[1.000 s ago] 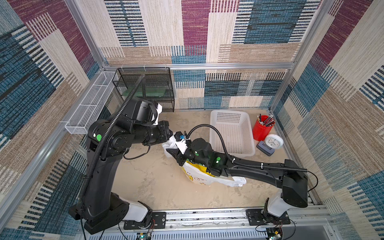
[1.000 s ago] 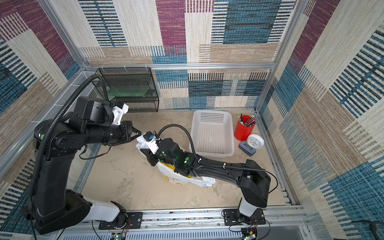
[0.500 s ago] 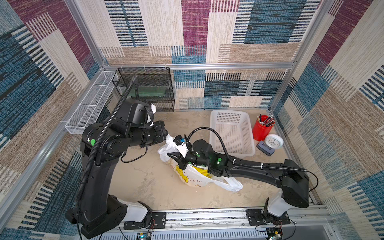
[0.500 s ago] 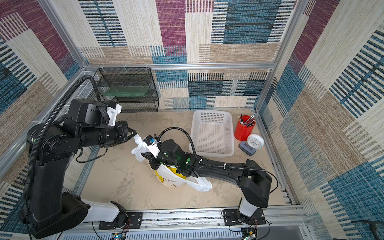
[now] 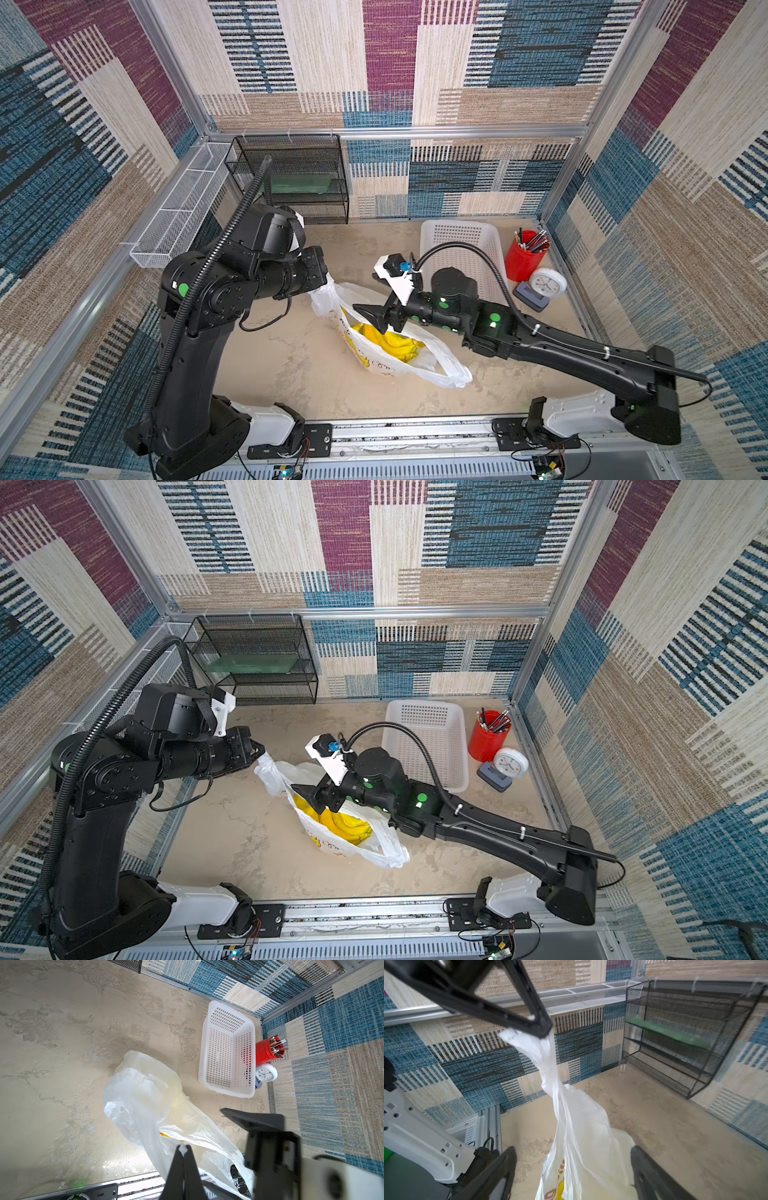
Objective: Place the banana into a plastic bag & tie a knot
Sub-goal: Adjust the plastic bag at the center of the board.
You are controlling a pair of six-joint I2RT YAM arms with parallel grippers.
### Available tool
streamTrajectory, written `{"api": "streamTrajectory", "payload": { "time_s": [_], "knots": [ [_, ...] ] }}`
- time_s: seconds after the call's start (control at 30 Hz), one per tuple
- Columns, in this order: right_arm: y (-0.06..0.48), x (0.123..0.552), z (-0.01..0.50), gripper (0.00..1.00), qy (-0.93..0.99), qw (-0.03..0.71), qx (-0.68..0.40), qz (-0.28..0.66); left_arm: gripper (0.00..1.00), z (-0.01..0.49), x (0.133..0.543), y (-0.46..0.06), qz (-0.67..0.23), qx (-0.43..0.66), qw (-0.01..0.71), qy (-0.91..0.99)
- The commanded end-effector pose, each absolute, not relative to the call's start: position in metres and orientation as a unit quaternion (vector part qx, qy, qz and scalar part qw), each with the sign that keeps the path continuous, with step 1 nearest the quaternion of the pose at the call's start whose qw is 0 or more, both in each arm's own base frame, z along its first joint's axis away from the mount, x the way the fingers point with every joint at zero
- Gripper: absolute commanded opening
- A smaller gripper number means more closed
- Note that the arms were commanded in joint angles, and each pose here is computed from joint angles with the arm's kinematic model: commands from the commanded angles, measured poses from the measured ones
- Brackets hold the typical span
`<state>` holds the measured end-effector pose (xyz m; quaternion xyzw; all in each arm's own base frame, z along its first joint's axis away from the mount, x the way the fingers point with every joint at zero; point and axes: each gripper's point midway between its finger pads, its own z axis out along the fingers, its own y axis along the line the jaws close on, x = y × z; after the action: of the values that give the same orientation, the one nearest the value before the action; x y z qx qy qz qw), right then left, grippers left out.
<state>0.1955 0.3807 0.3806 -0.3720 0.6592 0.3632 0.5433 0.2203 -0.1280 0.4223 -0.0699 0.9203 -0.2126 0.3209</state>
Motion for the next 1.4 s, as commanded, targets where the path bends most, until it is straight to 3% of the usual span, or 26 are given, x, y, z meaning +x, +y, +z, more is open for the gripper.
{"api": "streamTrajectory", "payload": {
  "time_s": [0.0, 0.2, 0.37, 0.57, 0.9, 1.07, 1.37],
  "knots": [
    [0.333, 0.189, 0.371, 0.86, 0.707, 0.526, -0.350, 0.318, 0.00, 0.421, 0.222, -0.125, -0.200, -0.067, 0.324, 0.922],
    [0.251, 0.108, 0.363, 0.80, 0.674, 0.515, -0.391, 0.356, 0.00, 0.420, 0.226, -0.122, -0.183, -0.066, 0.326, 0.925],
    [0.233, 0.069, 0.323, 0.78, 0.670, 0.468, -0.454, 0.354, 0.00, 0.417, 0.226, -0.118, -0.171, -0.068, 0.326, 0.927],
    [0.256, 0.063, 0.304, 0.81, 0.650, 0.450, -0.534, 0.299, 0.00, 0.410, 0.228, -0.114, -0.150, -0.071, 0.317, 0.934],
    [0.258, 0.046, 0.301, 0.74, 0.642, 0.401, -0.581, 0.298, 0.00, 0.402, 0.238, -0.105, -0.120, -0.084, 0.308, 0.940],
    [0.261, 0.036, 0.298, 0.76, 0.631, 0.378, -0.605, 0.305, 0.00, 0.398, 0.253, -0.100, -0.113, -0.091, 0.299, 0.943],
    [0.296, 0.048, 0.298, 0.72, 0.626, 0.399, -0.602, 0.294, 0.00, 0.399, 0.267, -0.097, -0.123, -0.092, 0.294, 0.944]
  ]
}}
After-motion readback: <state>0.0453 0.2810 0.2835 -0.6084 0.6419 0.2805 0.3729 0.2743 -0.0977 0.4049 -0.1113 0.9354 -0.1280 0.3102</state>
